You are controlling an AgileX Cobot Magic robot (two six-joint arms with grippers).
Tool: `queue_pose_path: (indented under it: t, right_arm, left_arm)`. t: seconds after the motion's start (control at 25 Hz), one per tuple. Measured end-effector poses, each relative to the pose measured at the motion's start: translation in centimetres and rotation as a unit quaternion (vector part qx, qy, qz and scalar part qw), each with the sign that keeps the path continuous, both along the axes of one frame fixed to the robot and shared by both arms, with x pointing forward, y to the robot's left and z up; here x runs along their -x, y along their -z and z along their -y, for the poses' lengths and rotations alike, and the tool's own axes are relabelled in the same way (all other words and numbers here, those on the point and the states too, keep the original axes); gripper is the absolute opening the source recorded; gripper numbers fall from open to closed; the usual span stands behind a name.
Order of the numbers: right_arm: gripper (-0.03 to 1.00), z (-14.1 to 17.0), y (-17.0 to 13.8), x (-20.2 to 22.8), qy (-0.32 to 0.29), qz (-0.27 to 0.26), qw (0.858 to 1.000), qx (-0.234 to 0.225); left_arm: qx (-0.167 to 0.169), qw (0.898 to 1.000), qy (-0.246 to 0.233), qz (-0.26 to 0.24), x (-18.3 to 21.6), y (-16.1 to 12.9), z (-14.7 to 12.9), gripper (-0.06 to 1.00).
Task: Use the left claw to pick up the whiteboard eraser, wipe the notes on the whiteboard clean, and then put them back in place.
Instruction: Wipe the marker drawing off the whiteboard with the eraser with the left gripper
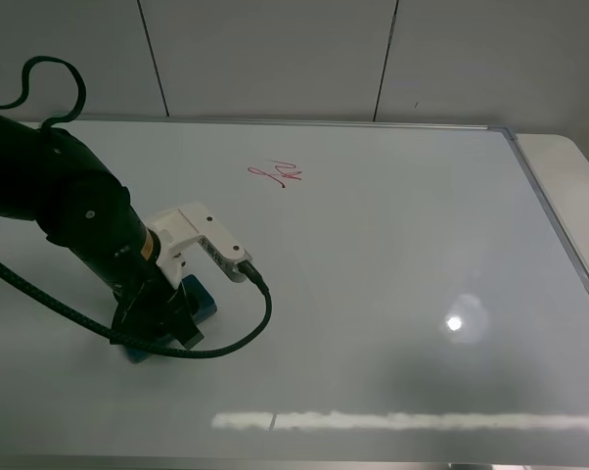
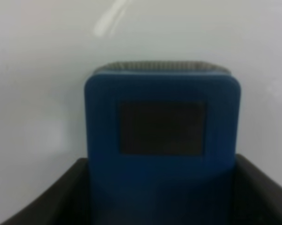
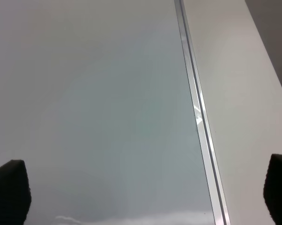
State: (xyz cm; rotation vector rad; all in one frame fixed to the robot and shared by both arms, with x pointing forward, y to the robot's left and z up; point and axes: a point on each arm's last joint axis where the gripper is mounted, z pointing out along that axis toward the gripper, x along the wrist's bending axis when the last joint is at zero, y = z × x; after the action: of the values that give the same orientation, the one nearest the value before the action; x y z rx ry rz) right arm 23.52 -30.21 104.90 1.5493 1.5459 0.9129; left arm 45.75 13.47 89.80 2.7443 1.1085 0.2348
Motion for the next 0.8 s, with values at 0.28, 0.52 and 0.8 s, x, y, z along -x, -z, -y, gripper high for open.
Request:
queue_pose_path:
  t: [0.28, 0.52, 0.8]
  right_arm:
    - [0.99, 0.0, 0.0, 0.0, 0.000, 0.000, 1.000, 0.000]
    - [0.99, 0.0, 0.0, 0.0, 0.000, 0.000, 1.000, 0.000]
    - [0.99, 0.0, 0.0, 0.0, 0.000, 0.000, 1.000, 0.000]
  left_arm:
    - [0.002, 1.000, -0.005, 0.001, 0.1, -0.2, 0.0, 0.55]
    - [0.007, 0.999, -0.046, 0.024, -2.1, -3.3, 0.1, 0.55]
    - [-0.009, 0.995, -0.066, 0.076, -7.7, -7.8, 0.5, 0.55]
